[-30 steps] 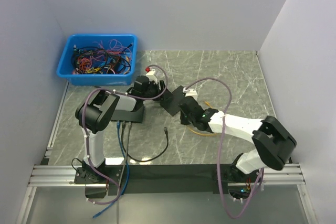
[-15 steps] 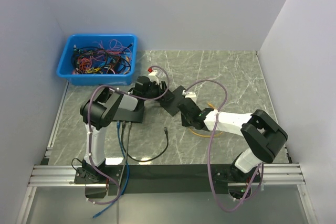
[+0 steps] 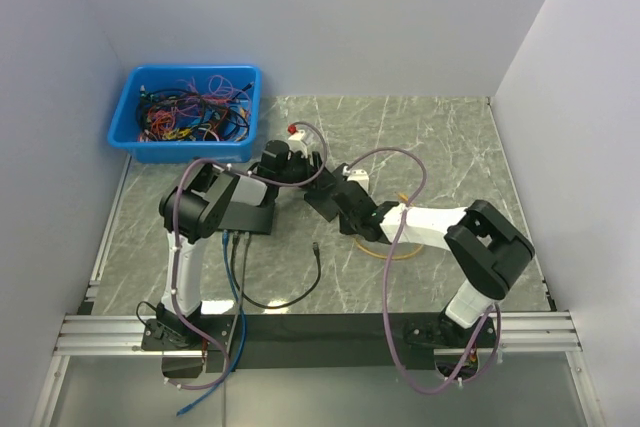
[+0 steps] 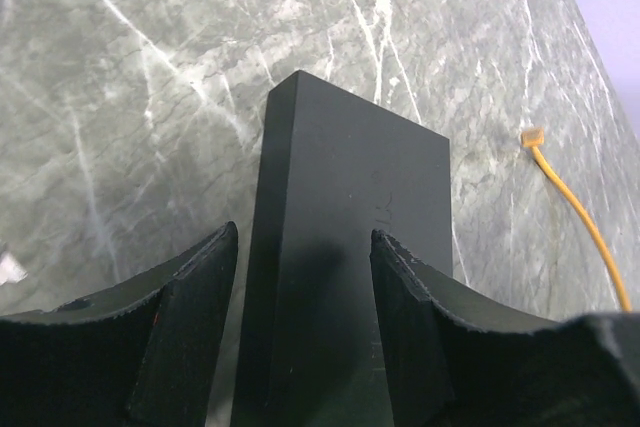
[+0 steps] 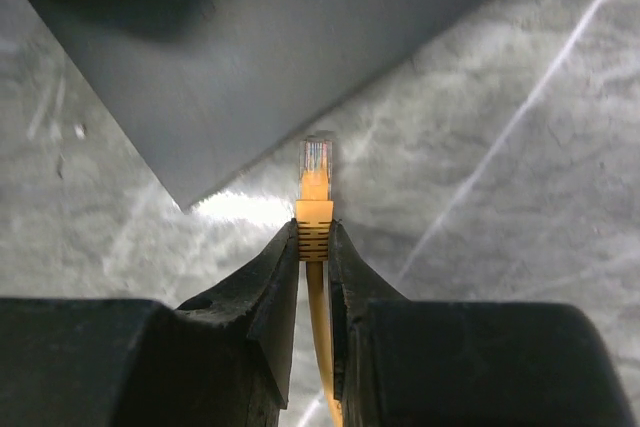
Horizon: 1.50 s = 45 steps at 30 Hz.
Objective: Insert the plug into the switch port
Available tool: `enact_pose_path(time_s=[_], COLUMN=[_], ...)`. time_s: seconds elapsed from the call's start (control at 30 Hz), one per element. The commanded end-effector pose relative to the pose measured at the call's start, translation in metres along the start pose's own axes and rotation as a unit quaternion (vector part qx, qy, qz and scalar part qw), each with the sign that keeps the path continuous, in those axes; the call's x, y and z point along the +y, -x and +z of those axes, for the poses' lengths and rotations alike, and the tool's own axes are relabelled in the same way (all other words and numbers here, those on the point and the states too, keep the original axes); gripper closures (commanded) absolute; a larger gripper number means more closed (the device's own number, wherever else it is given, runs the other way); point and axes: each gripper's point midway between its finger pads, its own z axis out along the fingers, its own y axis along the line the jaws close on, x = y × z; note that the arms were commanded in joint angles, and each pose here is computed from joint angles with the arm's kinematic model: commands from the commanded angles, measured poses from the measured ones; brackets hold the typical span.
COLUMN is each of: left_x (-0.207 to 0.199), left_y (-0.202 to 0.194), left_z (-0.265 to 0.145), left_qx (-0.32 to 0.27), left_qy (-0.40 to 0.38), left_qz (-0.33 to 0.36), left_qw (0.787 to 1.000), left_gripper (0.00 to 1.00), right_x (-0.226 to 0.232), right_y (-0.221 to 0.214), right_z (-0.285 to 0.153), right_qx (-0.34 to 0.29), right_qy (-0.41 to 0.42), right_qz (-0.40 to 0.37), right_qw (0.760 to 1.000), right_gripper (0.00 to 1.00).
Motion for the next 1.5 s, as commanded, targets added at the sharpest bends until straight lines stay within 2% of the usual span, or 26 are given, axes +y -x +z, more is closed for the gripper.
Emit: enact_pose_path(time_s=[0.0,0.23,0.53,0.7,0.97,1.17,1.47], left_x=[-0.008,-0.010,-0.020,-0.024,-0.002,0.004,0.005], left_y=[0.004,-0.016,-0.044,-0.060,-0.071,-0.072,-0.071], left_z=[0.006,0.007,-0.023,-0.042,-0.065,-0.058,-0.056], left_qx=[0.009,0.040,0.055,0.049,0.027,0.033,0.033], left_qy=[-0.025,-0.047,-0.051,-0.046,0.041,0.046,0.047], left_qz=[0.015,0.008,0.005,-0.027,-0.049,-0.047,-0.046], left_qw=[1.000,0.998,0.997,0.997,0.998,0.997,0.997], left_gripper=[0.38,0.40,0.41,0.43,0.45,0.46,0.47], right_x=[0.006,0.023,0.070,0.090,0.072,0.056,0.073], right_y=[0.029,0.030,0.025,0.010,0.006,0.006,0.009], right_z=[0.006,0.016,-0.005,-0.011,-0.015,-0.022,-0.029], right_qx=[-0.035,-0.020,-0.033,-0.024,-0.030,-0.025,-0.028], right_qy=[-0.006,0.017,0.100,0.130,0.096,0.067,0.116], right_qz=[0.028,0.028,-0.026,-0.064,-0.067,-0.064,-0.065], right_qw=[0.999,0.999,0.994,0.989,0.993,0.995,0.991], right_gripper=[1.00,1.00,1.00,1.00,1.00,1.00,1.00])
